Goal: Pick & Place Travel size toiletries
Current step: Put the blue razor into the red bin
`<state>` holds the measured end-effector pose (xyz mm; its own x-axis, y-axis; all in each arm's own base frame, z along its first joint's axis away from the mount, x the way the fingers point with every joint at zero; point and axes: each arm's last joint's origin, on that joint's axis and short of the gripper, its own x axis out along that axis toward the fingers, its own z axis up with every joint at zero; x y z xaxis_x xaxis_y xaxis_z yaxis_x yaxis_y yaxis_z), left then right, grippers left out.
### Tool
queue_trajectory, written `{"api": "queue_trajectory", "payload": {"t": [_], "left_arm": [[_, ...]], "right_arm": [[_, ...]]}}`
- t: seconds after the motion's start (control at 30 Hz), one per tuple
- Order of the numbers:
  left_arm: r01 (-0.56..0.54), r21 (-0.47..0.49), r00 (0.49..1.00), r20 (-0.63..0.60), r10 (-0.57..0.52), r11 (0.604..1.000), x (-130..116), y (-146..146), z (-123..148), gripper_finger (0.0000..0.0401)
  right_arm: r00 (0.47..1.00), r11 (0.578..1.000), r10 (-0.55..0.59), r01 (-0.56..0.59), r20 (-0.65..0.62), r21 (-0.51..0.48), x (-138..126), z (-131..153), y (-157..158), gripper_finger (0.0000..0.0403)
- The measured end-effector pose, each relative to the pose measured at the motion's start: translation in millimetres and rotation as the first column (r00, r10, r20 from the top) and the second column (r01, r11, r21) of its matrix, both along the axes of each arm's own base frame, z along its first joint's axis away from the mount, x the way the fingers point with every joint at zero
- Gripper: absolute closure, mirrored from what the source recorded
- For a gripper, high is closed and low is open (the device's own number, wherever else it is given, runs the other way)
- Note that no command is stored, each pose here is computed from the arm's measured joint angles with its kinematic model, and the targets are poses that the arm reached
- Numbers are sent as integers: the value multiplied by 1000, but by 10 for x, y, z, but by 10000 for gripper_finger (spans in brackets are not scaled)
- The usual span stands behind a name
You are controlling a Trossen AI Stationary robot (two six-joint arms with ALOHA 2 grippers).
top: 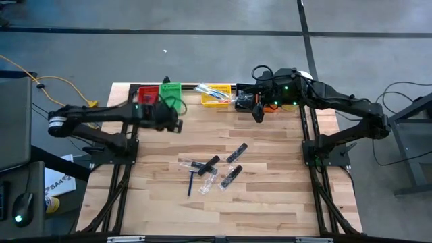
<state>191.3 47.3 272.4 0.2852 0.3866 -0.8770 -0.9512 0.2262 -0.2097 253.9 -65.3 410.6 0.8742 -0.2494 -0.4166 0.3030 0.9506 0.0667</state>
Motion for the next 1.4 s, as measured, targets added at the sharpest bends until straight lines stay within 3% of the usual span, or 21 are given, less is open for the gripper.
{"api": "queue_trajectory", "payload": {"t": [0.37,0.63,0.8,0.93,1.13,1.4], "left_arm": [[-39,-140,999,32,43,989,260,-908,-281,220],[-11,-282,993,110,44,959,545,-1371,-564,220],[18,-356,994,105,21,934,753,-1484,-720,220],[47,-366,997,75,-21,929,930,-1560,-714,220],[36,-349,995,-74,-66,937,1105,-1643,-817,220],[48,-366,987,-128,-101,930,1264,-1719,-923,220]], "right_arm": [[1000,1000,3,-3,-1,0,0,-1,1,165],[1000,1000,8,-8,-4,-6,0,-2,2,165],[1000,1000,9,-9,-6,-8,-1,-3,2,165],[1000,1000,8,-8,-15,-6,-4,-11,3,165],[999,1000,5,-5,-32,-4,-12,-26,4,165],[998,1000,7,-8,-64,-3,-25,-52,6,165]]}}
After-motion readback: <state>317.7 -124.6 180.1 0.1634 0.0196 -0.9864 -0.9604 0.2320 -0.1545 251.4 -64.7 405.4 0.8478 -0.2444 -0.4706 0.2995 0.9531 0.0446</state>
